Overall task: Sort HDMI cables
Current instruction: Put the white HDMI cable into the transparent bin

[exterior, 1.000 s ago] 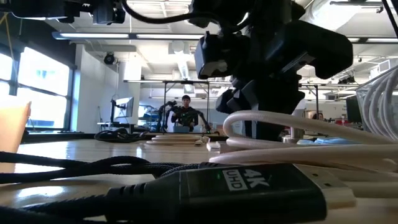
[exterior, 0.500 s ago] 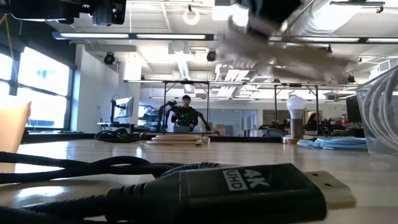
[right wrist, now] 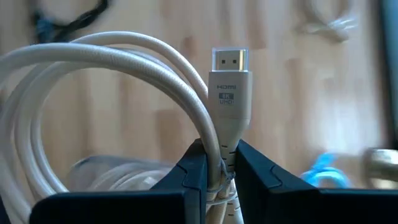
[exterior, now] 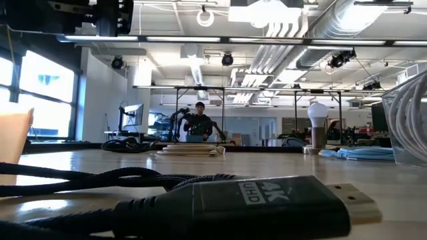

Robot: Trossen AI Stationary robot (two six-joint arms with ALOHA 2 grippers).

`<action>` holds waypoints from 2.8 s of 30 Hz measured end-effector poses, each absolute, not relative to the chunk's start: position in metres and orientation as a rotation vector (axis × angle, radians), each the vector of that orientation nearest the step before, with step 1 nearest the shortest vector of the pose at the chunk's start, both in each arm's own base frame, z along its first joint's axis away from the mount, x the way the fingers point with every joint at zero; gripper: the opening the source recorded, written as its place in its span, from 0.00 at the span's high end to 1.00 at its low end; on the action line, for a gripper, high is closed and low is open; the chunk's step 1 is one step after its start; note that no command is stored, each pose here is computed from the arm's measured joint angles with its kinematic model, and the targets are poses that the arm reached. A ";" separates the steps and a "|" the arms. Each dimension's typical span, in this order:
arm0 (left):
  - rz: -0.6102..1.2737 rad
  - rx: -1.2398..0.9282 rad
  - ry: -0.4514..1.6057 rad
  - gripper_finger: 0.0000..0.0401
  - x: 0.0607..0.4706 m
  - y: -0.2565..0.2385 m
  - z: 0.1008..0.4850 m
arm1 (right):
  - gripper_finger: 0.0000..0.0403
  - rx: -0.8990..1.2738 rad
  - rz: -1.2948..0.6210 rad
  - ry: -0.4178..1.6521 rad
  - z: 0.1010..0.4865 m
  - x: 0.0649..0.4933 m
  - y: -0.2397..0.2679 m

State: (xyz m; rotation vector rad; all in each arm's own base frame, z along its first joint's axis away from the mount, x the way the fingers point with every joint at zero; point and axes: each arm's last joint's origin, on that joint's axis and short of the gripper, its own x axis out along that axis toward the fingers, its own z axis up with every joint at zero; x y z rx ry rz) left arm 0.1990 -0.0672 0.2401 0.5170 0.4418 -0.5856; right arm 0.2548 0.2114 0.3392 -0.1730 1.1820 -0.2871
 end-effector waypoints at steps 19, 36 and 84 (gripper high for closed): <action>-0.528 0.518 0.408 0.36 0.201 -0.066 0.238 | 0.89 -0.098 -0.377 1.438 0.282 0.229 0.225; -0.523 0.523 0.398 0.36 0.202 -0.066 0.239 | 0.89 -0.036 -0.350 1.282 0.324 0.203 0.196; -0.529 0.517 0.397 0.36 0.202 -0.066 0.240 | 0.73 0.242 -0.449 1.444 0.235 0.187 0.188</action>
